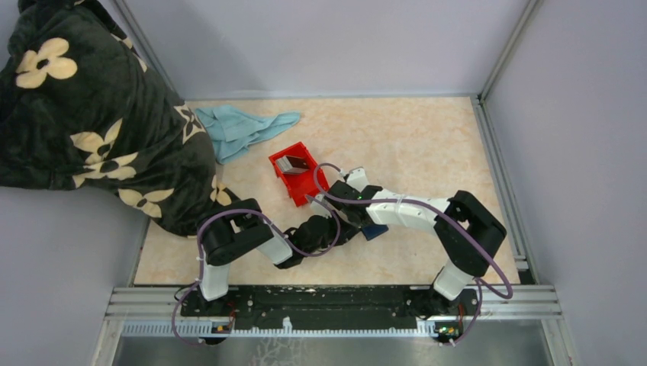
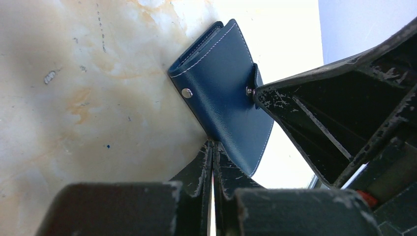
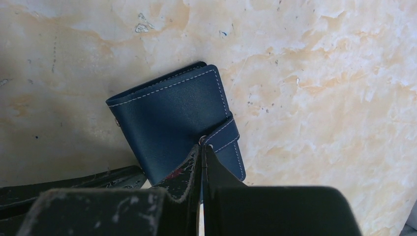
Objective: Put the credit cards into the card holder
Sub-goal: Close the card holder at the center of the board.
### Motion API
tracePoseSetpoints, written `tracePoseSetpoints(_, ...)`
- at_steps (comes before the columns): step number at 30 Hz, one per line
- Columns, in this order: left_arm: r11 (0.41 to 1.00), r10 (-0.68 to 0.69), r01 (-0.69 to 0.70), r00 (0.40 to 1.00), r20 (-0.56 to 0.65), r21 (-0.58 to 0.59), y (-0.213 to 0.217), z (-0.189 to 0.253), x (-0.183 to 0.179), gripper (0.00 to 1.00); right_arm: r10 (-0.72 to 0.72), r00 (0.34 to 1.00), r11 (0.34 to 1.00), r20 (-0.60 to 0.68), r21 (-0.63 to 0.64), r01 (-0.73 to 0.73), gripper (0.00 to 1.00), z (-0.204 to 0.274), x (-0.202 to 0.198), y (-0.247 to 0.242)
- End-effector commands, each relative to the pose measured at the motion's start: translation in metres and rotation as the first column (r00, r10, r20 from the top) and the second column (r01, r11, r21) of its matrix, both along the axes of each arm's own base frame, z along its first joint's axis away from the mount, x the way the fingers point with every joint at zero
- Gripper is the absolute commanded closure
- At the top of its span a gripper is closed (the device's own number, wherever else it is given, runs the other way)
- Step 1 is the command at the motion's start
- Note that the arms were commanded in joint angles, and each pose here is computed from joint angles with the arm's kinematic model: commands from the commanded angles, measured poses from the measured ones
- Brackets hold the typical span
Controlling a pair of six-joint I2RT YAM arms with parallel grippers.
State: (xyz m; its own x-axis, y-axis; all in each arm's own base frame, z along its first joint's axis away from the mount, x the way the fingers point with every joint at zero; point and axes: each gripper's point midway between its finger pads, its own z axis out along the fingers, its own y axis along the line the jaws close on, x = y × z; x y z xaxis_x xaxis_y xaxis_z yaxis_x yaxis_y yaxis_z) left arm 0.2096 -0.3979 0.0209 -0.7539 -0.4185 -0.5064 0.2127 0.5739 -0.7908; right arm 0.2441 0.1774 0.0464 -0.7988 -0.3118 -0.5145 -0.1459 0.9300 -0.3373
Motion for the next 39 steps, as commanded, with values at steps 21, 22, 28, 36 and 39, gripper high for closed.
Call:
tracePoseSetpoints(21, 0.986, -0.010, 0.024, 0.996, -0.085, 0.163, 0.023, -0.050, -0.013, 0.94, -0.019, 1.000, 0.997, -0.018, 0.079, 0.020, 1.00, -0.014, 0.006, 0.001)
tracePoseSetpoints(22, 0.987, -0.010, 0.024, 0.996, -0.084, 0.162, 0.023, -0.050, -0.013, 0.94, -0.020, 1.000, 0.997, -0.020, 0.080, 0.021, 1.00, -0.015, 0.007, 0.000)
tracePoseSetpoints(28, 0.987, -0.011, 0.025, 0.996, -0.085, 0.160, 0.022, -0.049, -0.013, 0.94, -0.037, 0.999, 0.993, -0.028, 0.109, 0.040, 1.00, -0.016, 0.009, -0.005)
tracePoseSetpoints(36, 0.986, -0.017, 0.031, 0.996, -0.085, 0.161, 0.021, -0.047, -0.013, 0.94, -0.027, 0.998, 0.975, -0.049, 0.219, 0.037, 1.00, -0.013, 0.011, 0.003)
tracePoseSetpoints(39, 0.984, -0.020, 0.034, 0.997, -0.081, 0.172, 0.021, -0.045, -0.013, 0.94, -0.001, 0.999, 0.967, -0.055, 0.253, 0.014, 0.95, -0.009, 0.009, 0.010)
